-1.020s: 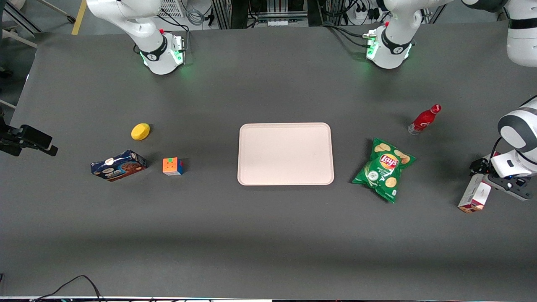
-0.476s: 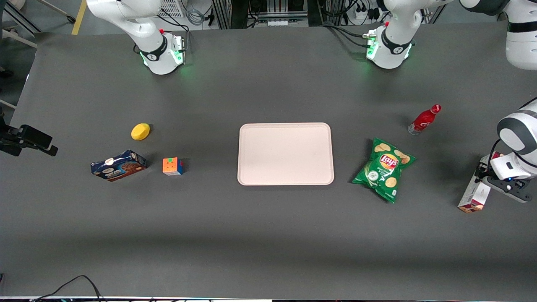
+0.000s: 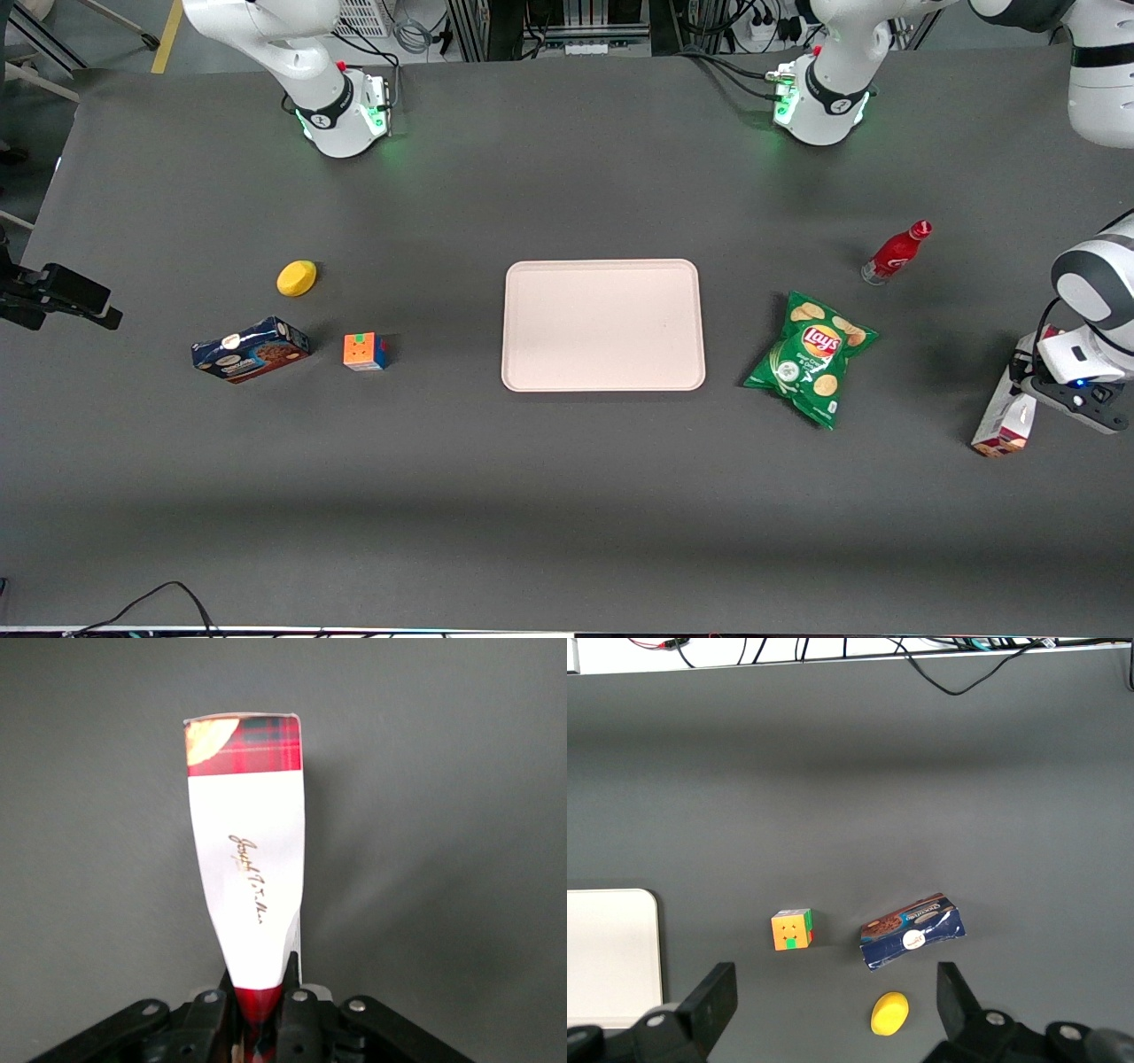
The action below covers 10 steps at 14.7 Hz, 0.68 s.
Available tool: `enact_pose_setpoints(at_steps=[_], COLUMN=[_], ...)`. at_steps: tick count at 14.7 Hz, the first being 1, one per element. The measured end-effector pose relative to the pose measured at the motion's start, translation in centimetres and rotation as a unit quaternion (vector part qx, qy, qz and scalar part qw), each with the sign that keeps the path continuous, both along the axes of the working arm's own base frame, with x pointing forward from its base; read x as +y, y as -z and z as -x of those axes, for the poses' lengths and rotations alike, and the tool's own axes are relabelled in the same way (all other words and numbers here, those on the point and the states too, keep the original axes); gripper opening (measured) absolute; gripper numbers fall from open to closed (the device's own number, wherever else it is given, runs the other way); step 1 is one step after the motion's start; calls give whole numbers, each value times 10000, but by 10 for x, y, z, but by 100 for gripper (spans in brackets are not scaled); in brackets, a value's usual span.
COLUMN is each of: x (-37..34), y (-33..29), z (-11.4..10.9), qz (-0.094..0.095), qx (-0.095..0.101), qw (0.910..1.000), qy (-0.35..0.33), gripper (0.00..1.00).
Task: Place red cookie box on tray
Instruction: 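Carry the upright cookie box over the chip bag to the tray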
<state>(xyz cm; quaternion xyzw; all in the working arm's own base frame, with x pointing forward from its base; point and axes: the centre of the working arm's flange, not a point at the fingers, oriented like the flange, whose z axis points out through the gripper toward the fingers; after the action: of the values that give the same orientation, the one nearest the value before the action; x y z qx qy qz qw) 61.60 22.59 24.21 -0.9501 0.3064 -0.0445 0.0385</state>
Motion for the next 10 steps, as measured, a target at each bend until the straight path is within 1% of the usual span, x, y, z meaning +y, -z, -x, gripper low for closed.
enact_pose_setpoints(at_steps=[1,2,3,4,6,7,8,10], x=[-3,-8,-15,-25,-55,-76,-100,-152], y=[-8,-18,-32,-50,-95,-119,-142,-182], z=[-5,-8,-10,-11,-12,-13,-13,-13], qz=[18,90,214,367,661,765,841,930], qx=[-41,-18,85,254,641,778,862,892], qw=[10000,9999,9993,9976,9901,9859,9818,9754], qy=[-25,-121,-291,-526,-1058,-1271,-1469,-1790], gripper=[19,19,19,19,19,19,19,19])
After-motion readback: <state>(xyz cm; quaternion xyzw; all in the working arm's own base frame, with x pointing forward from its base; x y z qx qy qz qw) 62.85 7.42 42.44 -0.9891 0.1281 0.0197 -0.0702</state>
